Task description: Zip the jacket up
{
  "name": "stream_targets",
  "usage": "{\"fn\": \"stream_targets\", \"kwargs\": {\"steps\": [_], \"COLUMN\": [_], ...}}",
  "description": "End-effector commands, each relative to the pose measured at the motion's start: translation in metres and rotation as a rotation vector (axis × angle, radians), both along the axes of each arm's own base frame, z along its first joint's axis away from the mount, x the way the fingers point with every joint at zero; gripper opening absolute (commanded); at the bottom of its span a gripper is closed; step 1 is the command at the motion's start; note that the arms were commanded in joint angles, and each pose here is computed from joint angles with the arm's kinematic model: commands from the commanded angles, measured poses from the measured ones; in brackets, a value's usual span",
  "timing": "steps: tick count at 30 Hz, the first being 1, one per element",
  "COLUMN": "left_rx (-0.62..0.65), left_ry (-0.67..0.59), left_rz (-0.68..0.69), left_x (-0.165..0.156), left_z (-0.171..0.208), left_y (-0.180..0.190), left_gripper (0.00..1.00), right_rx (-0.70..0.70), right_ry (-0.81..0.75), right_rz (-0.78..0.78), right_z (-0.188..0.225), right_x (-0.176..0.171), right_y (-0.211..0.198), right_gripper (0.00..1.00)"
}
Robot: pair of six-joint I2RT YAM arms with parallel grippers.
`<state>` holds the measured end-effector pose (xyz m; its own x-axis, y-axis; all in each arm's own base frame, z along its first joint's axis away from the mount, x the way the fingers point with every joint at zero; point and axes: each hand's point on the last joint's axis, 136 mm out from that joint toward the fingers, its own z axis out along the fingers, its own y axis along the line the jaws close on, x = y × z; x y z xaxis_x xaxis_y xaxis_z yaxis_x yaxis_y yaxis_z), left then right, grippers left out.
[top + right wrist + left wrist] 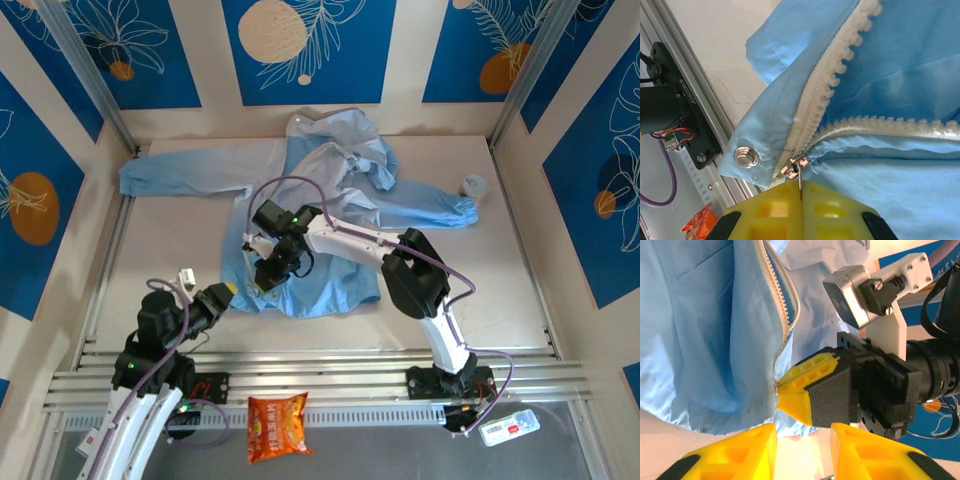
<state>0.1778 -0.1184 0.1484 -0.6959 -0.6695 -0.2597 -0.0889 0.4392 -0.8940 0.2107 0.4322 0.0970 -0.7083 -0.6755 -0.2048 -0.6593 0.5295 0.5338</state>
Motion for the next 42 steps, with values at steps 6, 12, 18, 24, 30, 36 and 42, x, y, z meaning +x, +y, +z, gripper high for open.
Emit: {"fn": "stream_targets", "kwargs": {"steps": [6, 12, 18, 24, 30, 36, 42], "left_rx": [-0.044, -0.039, -0.084, -0.080, -0.092, -0.071, -0.065], "left_ry": [0.072, 0.040, -0.018, -0.016, 0.004, -0.014, -0.024], "left_rz": [0.008, -0.060, -0.065, -0.002, 0.009, -0.020, 0.010], "left_x": [0.000, 0.017, 0.035, 0.041, 0.038, 0.027, 0.034], "left_z": [-0.014, -0.013, 0.004, 0.003, 0.003, 0.012, -0.004], "left_y": [-0.010, -0.040, -0.067, -0.071, -0.074, -0.084, -0.092], "left_gripper": [0.39, 0.44, 0.48, 0.49, 0.49, 0.46, 0.42], "right_rx": [0.008, 0.004, -0.007, -0.003, 0.008, 0.039, 0.056], "right_ry": [-0.004, -0.014, -0.008, 0.008, 0.019, 0.042, 0.065], "right_rz": [-0.064, -0.092, -0.099, -0.106, -0.114, -0.124, -0.121], "right_z": [0.023, 0.030, 0.030, 0.030, 0.030, 0.033, 0.033], "right_x": [0.007, 0.016, 0.017, 0.018, 0.021, 0.025, 0.024], "right_y": [-0.013, -0.023, -0.028, -0.032, -0.035, -0.036, -0.036], "right_gripper": [0.00, 0.00, 0.00, 0.00, 0.00, 0.00, 0.00]}}
